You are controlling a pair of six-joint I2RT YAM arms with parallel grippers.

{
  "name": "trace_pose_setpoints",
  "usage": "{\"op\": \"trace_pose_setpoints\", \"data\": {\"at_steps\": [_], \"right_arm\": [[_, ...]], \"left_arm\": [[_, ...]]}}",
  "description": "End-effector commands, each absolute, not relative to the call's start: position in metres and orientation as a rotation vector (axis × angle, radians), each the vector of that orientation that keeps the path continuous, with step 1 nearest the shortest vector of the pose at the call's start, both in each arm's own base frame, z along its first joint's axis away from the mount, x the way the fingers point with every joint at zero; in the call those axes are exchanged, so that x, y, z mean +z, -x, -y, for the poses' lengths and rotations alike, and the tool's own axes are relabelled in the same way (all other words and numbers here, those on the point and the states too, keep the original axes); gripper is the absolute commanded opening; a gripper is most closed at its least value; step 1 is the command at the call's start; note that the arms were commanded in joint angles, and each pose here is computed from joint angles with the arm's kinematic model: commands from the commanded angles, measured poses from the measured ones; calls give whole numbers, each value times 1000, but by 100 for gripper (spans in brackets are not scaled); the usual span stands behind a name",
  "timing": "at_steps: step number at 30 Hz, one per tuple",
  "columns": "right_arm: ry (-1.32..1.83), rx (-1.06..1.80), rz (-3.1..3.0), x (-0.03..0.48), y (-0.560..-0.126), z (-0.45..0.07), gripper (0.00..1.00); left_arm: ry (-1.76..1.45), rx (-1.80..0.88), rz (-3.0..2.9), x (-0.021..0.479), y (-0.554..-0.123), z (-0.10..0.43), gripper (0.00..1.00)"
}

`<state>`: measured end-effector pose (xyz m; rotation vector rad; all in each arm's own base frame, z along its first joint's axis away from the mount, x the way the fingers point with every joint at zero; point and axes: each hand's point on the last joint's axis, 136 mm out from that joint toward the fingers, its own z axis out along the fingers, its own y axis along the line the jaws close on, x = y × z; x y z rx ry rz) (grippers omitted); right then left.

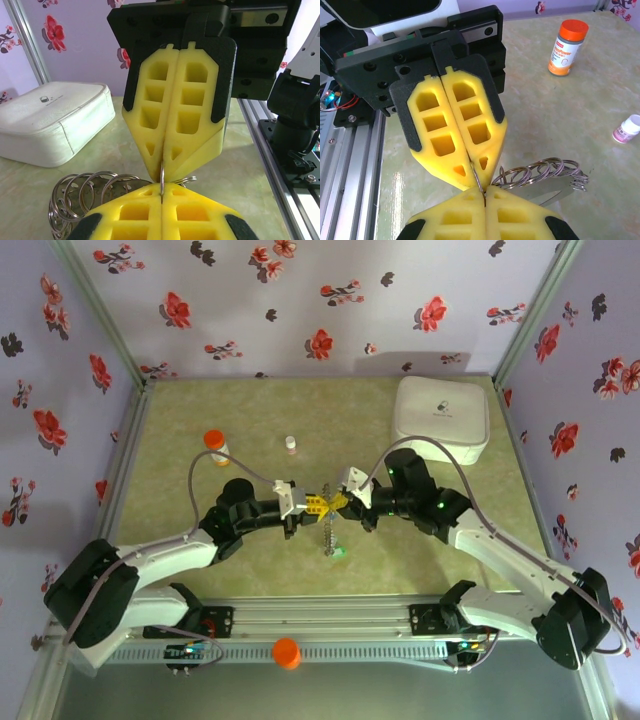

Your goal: Put the keys on the keyring

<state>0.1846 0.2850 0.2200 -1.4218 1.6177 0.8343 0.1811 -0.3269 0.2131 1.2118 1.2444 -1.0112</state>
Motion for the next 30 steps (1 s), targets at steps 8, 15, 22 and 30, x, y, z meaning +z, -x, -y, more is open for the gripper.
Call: {"op": "trace_pose_setpoints", "data": {"at_steps": [8, 15, 22, 30], "right_arm": [[1483, 730, -1658, 229, -190, -281, 0], [1563, 613, -1725, 221, -192, -278, 0], [1640, 529, -1744, 221, -190, -281, 0], [1700, 480, -1741, 219, -186, -287, 0]], "left_arm": [[-1243, -944, -1253, 216, -188, 326, 31], [-1296, -861, -1350, 204, -192, 320, 38], [-1325, -839, -1383, 203, -193, 318, 38], [-1326, -847, -1371, 209, -190, 320, 34]]}}
